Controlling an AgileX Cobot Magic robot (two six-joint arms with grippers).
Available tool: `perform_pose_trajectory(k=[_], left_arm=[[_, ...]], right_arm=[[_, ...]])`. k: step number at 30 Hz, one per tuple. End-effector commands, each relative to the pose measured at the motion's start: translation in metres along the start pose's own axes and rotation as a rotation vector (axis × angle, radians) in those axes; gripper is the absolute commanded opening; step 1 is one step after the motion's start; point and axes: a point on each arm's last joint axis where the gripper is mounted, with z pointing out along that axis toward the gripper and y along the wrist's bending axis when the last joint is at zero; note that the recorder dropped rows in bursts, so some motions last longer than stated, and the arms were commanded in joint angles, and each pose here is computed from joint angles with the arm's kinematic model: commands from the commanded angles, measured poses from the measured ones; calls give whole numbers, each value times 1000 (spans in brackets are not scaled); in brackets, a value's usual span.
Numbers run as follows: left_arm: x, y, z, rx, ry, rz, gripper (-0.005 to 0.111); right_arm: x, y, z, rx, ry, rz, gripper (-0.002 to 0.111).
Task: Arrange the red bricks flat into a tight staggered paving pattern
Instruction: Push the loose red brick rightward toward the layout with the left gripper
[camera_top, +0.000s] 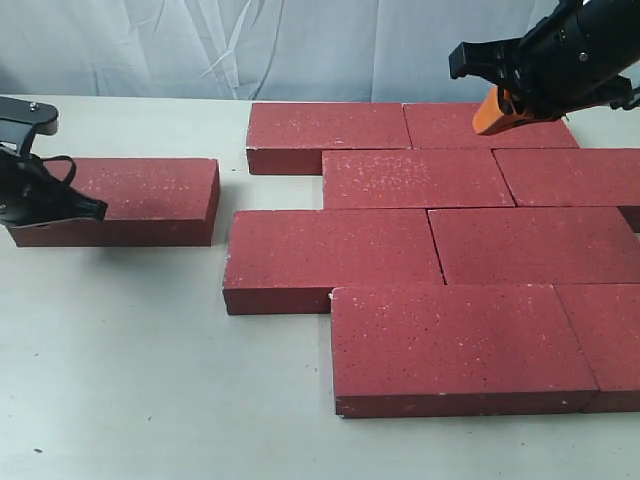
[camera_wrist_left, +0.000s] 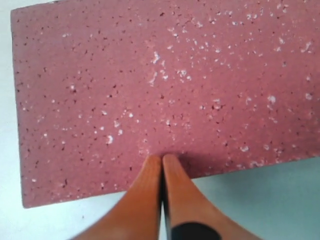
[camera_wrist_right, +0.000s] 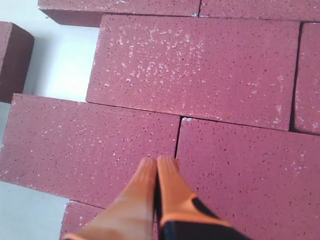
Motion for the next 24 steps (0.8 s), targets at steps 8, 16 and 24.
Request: perform_pose_trajectory(k=[8,16,24], left_arm=[[-14,2,10,19,5,-37,0],[-40,2,-10,43,-37,-16,0],[-61,4,-14,36,-118,-51,0]], right_arm=[[-1,-3,0,4,-12,2,-1],[-1,-3,0,4,-12,2,-1],[-1,-3,0,4,-12,2,-1]])
